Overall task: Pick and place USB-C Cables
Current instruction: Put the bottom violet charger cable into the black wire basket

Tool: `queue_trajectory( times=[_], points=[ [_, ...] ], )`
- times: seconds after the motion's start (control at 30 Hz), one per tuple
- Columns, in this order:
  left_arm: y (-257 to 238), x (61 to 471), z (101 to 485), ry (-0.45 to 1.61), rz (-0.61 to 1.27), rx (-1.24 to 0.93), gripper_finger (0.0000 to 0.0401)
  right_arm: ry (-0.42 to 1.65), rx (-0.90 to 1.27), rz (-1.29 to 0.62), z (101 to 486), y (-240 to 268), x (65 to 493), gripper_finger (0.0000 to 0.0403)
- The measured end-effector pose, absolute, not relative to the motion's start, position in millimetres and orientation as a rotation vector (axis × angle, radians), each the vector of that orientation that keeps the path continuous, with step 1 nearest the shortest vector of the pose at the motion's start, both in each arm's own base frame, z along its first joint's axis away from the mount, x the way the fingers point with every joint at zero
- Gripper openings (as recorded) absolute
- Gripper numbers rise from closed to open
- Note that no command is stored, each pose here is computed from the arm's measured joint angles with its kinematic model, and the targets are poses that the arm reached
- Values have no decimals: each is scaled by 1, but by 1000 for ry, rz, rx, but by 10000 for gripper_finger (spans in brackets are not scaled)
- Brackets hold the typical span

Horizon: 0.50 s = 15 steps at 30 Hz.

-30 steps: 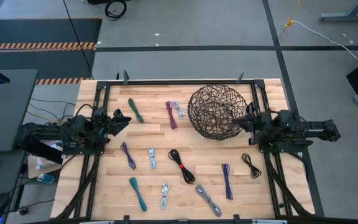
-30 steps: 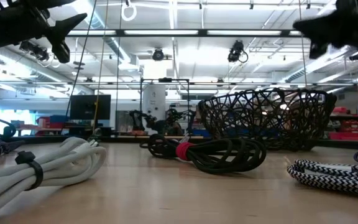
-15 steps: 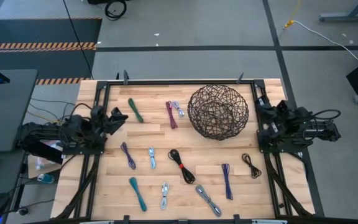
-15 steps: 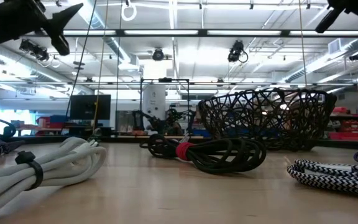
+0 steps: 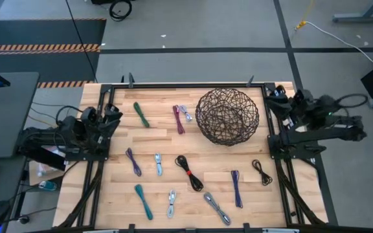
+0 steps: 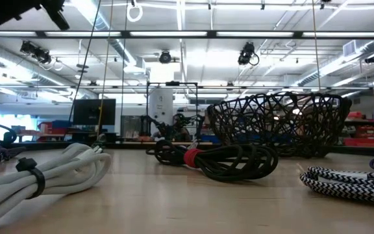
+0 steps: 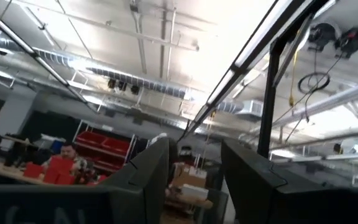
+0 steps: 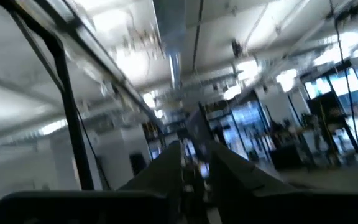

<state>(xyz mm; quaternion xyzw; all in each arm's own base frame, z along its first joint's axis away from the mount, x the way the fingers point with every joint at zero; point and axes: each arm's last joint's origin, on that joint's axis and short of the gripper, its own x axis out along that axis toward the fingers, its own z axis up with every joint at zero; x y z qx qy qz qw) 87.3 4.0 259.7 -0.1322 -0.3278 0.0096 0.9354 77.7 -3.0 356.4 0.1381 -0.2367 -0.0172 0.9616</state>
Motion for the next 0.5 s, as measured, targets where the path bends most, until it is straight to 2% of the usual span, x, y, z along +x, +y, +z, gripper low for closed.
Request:
queue_trajectory(
  times=[0.3, 0.5],
  points=[
    [4, 86, 283, -554, 40, -253, 156, 52, 390, 32, 418, 1, 110, 106],
    [4, 85, 287, -552, 41, -253, 156, 404, 530, 24, 428, 3, 138, 106]
  ],
)
